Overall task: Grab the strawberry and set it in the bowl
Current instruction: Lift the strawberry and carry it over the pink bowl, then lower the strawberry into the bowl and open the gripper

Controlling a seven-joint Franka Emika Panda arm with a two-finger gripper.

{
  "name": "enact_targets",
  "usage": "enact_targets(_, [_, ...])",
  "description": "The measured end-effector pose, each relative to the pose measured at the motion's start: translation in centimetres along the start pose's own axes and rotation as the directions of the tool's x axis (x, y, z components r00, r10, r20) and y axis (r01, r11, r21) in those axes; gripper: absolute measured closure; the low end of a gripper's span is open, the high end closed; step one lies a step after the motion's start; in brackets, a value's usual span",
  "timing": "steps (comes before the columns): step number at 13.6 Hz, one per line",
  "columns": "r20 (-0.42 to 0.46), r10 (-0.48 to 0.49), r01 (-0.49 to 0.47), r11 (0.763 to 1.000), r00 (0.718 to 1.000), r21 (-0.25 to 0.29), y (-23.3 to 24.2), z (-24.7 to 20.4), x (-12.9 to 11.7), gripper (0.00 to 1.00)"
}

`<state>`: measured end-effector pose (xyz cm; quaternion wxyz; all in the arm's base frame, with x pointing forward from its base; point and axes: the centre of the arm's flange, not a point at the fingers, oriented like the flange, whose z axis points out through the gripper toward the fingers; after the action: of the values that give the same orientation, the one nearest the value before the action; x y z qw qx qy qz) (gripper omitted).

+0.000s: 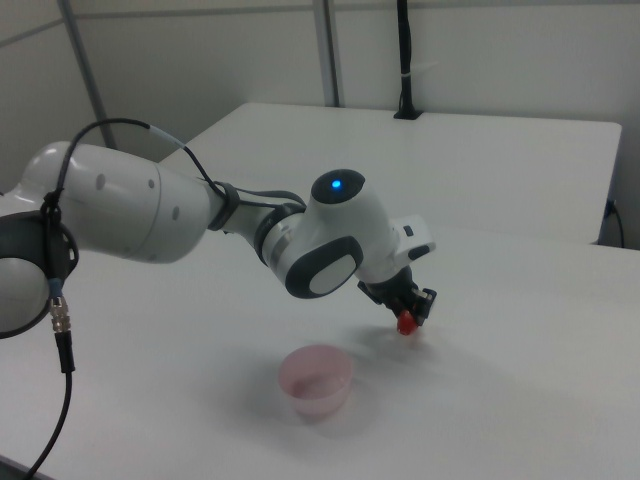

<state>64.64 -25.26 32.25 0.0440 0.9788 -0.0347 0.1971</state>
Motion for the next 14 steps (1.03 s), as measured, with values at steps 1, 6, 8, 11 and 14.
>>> enact_targets(1, [0.017,-0.002,0.002,1.000,1.000,0.022,-0.3,-1.4,0.3,0.61])
enact_targets(6, [0.313,-0.196,0.150,0.975,0.930,0.164,-1.8,-11.8,-1.4,0.61])
enact_targets(8, [0.429,-0.299,0.230,0.951,0.852,0.207,-2.0,-13.2,-3.8,0.61])
enact_targets(11, [0.533,-0.353,0.269,0.935,0.769,0.231,-2.6,-8.8,-7.0,0.61])
enact_targets(14, [0.557,-0.351,0.268,0.936,0.752,0.229,-3.8,-5.1,-7.5,0.54])
